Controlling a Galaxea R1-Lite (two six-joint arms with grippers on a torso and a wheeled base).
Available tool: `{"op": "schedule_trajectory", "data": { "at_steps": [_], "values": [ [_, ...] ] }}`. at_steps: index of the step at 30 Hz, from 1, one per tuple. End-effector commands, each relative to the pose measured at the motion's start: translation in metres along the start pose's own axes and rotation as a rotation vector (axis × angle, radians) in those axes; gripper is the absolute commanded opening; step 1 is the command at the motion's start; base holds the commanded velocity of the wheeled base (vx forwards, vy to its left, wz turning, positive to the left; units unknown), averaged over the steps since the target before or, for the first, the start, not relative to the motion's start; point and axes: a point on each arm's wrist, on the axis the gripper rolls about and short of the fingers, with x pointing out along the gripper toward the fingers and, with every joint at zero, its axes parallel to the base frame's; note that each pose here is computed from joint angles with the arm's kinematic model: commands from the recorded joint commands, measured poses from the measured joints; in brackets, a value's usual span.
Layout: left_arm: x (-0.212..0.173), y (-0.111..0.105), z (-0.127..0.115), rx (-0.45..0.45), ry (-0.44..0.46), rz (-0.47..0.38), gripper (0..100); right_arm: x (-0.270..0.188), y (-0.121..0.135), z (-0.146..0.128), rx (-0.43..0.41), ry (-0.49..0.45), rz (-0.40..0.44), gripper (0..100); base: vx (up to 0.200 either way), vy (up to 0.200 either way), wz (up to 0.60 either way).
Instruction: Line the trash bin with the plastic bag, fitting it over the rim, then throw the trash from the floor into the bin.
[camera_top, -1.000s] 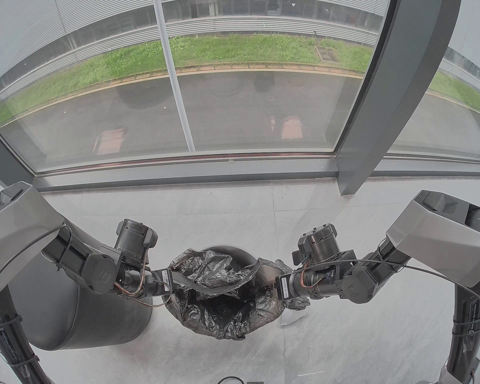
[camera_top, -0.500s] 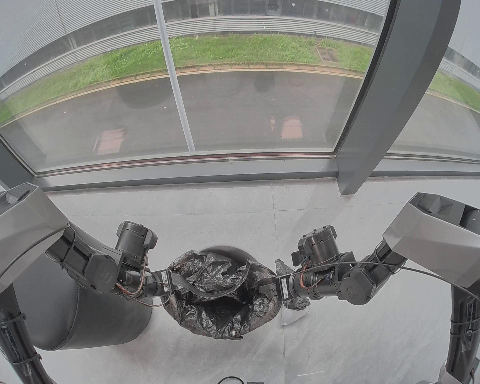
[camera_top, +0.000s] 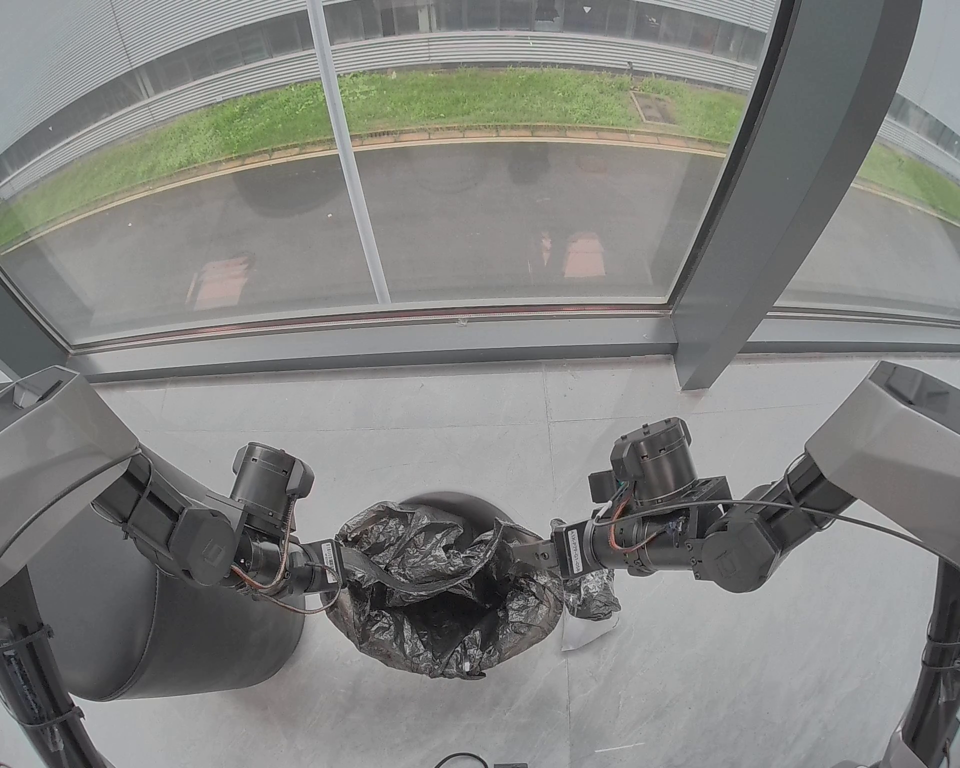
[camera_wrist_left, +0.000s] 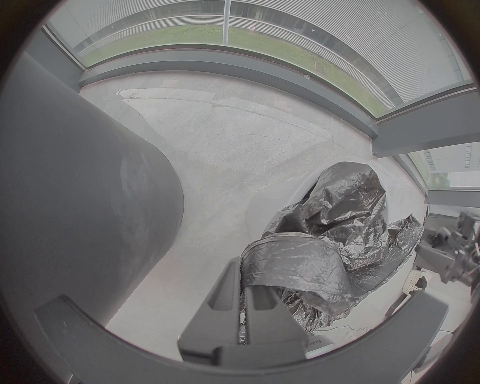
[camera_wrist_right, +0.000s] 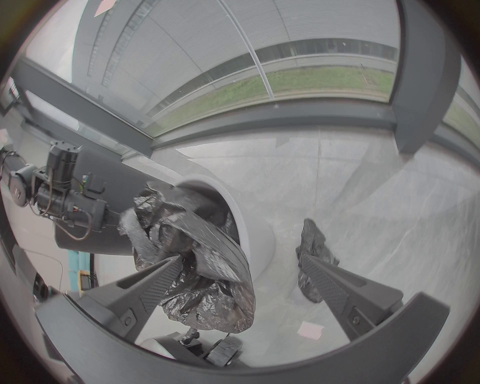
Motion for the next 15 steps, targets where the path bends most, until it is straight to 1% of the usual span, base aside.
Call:
{"op": "schedule_trajectory", "data": {
  "at_steps": [1,5,8,10,11,12,13,14,15],
  "values": [
    [0.000,0.002,0.002,-0.010,-0.010,0.003,0,-0.031,0.020,0.024,-0.105,-0.092,0.014,100,0.000,0.000,0.00],
    [0.001,0.004,0.006,-0.021,-0.044,-0.011,0,-0.026,0.038,0.025,-0.213,-0.122,-0.046,100,0.000,0.000,0.00],
    [0.002,0.005,0.007,-0.026,-0.049,-0.012,0,-0.014,0.054,0.018,-0.269,-0.111,-0.036,100,0.000,0.000,0.00],
    [0.002,0.004,0.007,-0.028,-0.050,-0.013,0,-0.007,0.065,0.013,-0.327,-0.103,-0.026,100,0.000,0.000,0.00],
    [0.002,0.004,0.007,-0.028,-0.050,-0.013,0,-0.005,0.067,0.012,-0.340,-0.099,-0.024,100,0.000,0.000,0.00],
    [0.002,0.005,0.007,-0.029,-0.050,-0.012,0,0.001,0.074,0.008,-0.384,-0.096,-0.022,100,0.000,0.000,0.00],
    [0.002,0.005,0.007,-0.029,-0.050,-0.012,0,0.001,0.074,0.008,-0.384,-0.096,-0.022,100,0.000,0.000,0.00],
    [0.002,0.005,0.008,-0.030,-0.052,-0.012,0,0.008,0.082,0.004,-0.431,-0.093,-0.019,100,0.000,0.000,0.00],
    [0.002,0.006,0.008,-0.032,-0.052,-0.011,0,0.011,0.085,0.002,-0.452,-0.091,-0.015,100,0.000,0.000,0.00]
  ]
}}
